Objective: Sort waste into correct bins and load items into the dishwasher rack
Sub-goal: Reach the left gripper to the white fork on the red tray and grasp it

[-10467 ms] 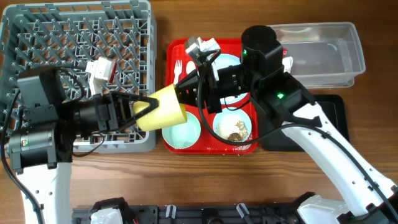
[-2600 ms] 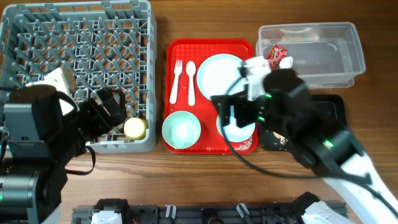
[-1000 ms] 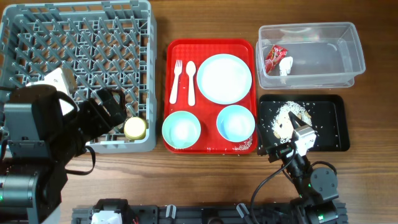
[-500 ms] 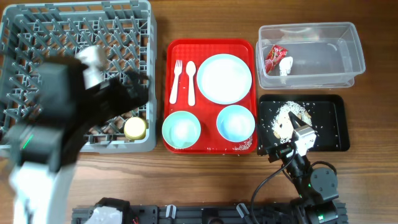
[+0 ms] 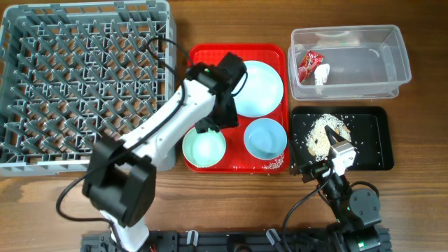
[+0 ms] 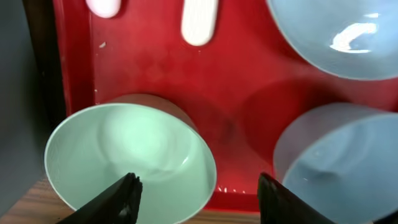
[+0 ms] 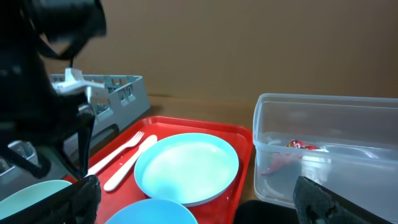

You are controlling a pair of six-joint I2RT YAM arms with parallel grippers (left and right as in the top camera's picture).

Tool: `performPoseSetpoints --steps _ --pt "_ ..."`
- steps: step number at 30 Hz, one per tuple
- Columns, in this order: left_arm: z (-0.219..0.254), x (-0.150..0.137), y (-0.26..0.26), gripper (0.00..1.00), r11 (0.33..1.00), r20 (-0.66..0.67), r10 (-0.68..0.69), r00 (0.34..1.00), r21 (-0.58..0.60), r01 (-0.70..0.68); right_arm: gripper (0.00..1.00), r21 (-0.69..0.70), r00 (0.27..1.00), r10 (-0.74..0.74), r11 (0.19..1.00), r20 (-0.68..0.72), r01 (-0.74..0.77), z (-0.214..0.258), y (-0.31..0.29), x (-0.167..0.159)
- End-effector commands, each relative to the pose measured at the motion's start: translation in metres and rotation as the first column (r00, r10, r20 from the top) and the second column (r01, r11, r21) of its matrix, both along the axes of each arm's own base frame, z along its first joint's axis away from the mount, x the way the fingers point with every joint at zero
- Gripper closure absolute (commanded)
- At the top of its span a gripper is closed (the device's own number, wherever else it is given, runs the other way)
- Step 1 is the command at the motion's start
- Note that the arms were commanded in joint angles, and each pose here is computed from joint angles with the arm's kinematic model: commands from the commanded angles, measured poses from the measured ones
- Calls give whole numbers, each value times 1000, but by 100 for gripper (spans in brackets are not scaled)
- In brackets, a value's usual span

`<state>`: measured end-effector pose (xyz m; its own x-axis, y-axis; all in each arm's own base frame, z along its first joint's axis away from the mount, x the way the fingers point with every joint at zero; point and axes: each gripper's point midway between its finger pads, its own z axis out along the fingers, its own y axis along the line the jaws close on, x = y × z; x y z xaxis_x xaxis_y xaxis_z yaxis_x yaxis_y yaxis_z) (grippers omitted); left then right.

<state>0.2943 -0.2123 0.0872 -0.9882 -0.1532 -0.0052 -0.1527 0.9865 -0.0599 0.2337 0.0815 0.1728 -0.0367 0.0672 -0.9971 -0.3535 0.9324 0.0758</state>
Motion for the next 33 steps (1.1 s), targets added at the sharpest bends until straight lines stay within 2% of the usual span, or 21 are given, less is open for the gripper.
performPoseSetpoints --steps 1,5,8,13,15,17,21,24,30,33 --pt "-9 4 8 44 995 13 81 997 49 -82 0 13 1000 13 1000 7 -13 2 2 -1" --pt "-10 4 10 46 995 18 83 996 61 -84 0 13 1000 13 1000 7 -13 2 2 -1" --pt "-9 16 18 44 990 80 86 993 105 -94 0 13 1000 13 1000 7 -13 2 2 -1" --pt "2 70 26 43 987 307 2 952 154 -52 0 12 1000 13 1000 8 -13 2 2 -1" --pt "6 88 27 39 990 354 -22 935 137 -29 0 13 1000 13 1000 7 -13 2 2 -1" --pt "8 109 41 37 994 385 19 923 93 -59 0 13 1000 13 1000 7 -13 2 2 -1" --pt "0 136 53 38 999 372 23 928 -54 -3 0 13 1000 13 1000 7 -13 2 2 -1" --pt "-16 146 53 43 985 349 -50 936 -136 103 0 13 1000 13 1000 7 -13 2 2 -1" --pt "-58 142 57 47 988 273 -91 958 -97 122 0 13 1000 13 1000 7 -13 2 2 -1" --pt "-74 138 60 47 992 247 -112 963 -29 122 0 13 1000 13 1000 7 -13 2 2 -1"
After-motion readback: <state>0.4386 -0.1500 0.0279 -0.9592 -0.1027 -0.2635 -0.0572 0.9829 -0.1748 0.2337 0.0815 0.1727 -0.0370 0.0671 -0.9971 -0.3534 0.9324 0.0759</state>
